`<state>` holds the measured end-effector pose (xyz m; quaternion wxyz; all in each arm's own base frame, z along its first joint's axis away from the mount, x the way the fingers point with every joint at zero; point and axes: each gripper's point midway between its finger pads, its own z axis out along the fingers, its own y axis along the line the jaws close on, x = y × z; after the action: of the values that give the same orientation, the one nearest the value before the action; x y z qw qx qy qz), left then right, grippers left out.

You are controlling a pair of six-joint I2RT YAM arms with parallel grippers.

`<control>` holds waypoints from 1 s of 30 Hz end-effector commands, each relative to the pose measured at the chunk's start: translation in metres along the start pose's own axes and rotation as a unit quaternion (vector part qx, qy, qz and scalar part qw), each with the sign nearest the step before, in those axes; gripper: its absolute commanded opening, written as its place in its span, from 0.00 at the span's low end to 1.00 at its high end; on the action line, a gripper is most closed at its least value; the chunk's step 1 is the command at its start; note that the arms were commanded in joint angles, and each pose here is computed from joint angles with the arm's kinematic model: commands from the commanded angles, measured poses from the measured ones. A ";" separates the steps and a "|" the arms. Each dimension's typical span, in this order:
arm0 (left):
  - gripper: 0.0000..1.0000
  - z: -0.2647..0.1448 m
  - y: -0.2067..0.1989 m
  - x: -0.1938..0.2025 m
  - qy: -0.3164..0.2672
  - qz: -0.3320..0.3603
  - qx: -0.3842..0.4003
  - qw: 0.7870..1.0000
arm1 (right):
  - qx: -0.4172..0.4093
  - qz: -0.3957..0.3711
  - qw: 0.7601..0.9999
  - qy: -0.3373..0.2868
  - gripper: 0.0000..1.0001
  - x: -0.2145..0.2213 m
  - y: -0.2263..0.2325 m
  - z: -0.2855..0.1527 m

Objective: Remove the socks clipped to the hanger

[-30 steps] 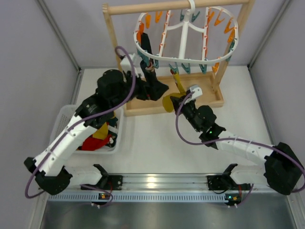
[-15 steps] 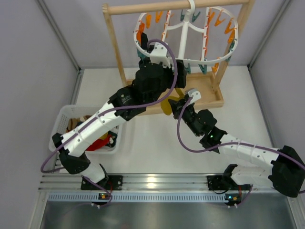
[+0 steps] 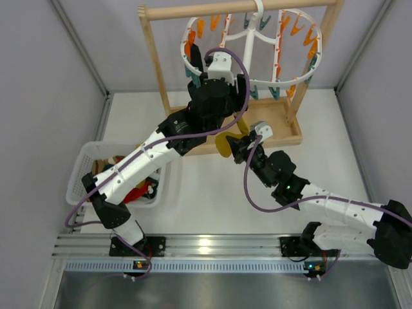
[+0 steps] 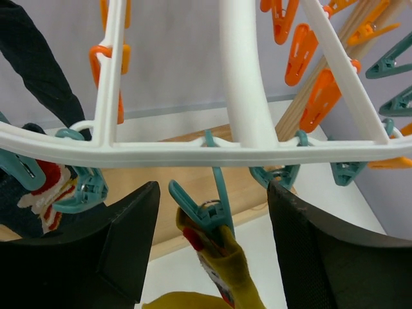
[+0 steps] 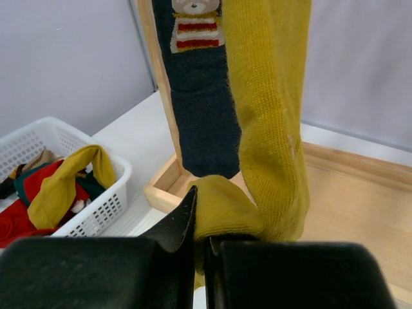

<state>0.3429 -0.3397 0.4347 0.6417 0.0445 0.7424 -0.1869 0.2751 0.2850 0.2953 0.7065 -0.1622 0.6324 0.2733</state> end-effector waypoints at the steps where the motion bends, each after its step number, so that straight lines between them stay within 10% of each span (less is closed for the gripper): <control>1: 0.70 0.007 0.005 -0.023 -0.029 -0.015 -0.010 0.999 | -0.011 0.000 1.000 -0.025 0.00 -0.024 0.009 -0.003; 25: 0.08 0.024 0.018 -0.028 -0.031 -0.019 -0.012 0.999 | 0.019 0.017 1.000 -0.018 0.00 -0.005 -0.009 -0.032; 30: 0.34 0.017 0.014 -0.024 -0.020 -0.028 0.012 0.999 | 0.030 0.020 0.999 0.002 0.00 0.008 -0.017 -0.045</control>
<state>0.3751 -0.3356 0.4187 0.6329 0.0480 0.7537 -0.1707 0.2559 0.2534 0.2749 0.7040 -0.1459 0.6444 0.2605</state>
